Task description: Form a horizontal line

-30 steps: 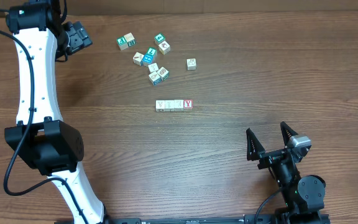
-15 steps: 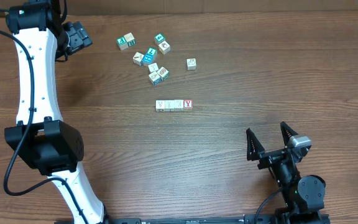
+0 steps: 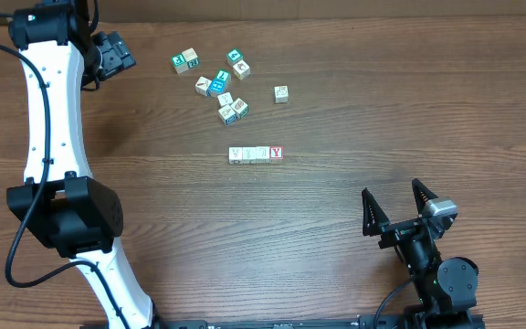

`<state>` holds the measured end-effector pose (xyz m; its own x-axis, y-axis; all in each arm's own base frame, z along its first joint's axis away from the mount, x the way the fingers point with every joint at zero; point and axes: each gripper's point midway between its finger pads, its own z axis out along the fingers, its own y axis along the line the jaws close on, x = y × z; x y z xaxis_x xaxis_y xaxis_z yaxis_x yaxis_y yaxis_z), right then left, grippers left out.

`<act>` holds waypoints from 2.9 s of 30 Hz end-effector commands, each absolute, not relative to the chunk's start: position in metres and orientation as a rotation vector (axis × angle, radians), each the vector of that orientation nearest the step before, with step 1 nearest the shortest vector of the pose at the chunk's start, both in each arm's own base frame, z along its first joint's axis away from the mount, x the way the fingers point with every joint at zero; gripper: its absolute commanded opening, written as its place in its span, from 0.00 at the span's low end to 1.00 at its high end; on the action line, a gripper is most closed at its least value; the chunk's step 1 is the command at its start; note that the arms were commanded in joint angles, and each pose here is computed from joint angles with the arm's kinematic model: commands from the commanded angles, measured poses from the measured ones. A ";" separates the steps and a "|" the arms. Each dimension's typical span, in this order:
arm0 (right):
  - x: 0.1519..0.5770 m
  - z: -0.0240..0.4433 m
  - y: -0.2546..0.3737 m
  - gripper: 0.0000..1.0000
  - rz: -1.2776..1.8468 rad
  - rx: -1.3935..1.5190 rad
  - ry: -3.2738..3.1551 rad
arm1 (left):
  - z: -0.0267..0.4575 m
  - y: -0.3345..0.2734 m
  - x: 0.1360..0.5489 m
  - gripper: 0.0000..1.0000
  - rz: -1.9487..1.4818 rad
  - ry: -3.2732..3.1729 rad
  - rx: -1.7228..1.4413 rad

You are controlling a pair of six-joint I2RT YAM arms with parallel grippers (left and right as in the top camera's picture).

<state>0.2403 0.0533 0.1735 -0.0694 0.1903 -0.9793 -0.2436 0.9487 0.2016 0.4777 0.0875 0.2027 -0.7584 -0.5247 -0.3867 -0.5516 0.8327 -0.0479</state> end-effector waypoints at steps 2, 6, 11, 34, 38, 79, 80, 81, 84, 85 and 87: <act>0.241 0.170 0.051 1.00 0.350 -0.031 1.602 | 0.212 0.090 0.477 0.99 0.110 2.611 -0.780; 0.241 0.170 0.051 1.00 0.350 -0.031 1.602 | 0.211 0.090 0.478 0.99 0.111 2.612 -0.780; 0.241 0.170 0.051 1.00 0.350 -0.031 1.602 | 0.211 0.090 0.478 1.00 0.111 2.612 -0.780; 0.241 0.170 0.051 1.00 0.350 -0.031 1.602 | 0.346 0.083 0.428 1.00 0.043 2.319 -0.721; 0.241 0.170 0.051 1.00 0.350 -0.031 1.602 | 0.368 0.081 0.414 1.00 0.031 2.266 -0.710; 0.241 0.170 0.051 1.00 0.350 -0.031 1.602 | 0.170 0.029 0.400 1.00 -0.268 1.935 -0.457; 0.241 0.170 0.051 1.00 0.350 -0.031 1.602 | 0.167 0.029 0.396 0.99 -0.267 1.921 -0.454; 0.241 0.170 0.051 1.00 0.350 -0.031 1.602 | 0.164 0.029 0.391 0.99 -0.267 1.910 -0.451; 0.241 0.170 0.051 1.00 0.350 -0.031 1.602 | 0.152 0.029 0.376 0.99 -0.258 1.889 -0.453; 0.241 0.170 0.051 1.00 0.350 -0.031 1.602 | 0.147 0.030 0.371 1.00 -0.250 1.886 -0.458; 0.241 0.170 0.051 1.00 0.350 -0.031 1.602 | 0.137 0.031 0.360 0.99 -0.239 1.883 -0.465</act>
<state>0.2403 0.0533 0.1736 -0.0688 0.1896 -0.9794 -0.2438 0.9488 0.2008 0.3763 0.0303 0.1506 -0.2986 -0.4354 -0.8493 -0.1830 0.8995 -0.3968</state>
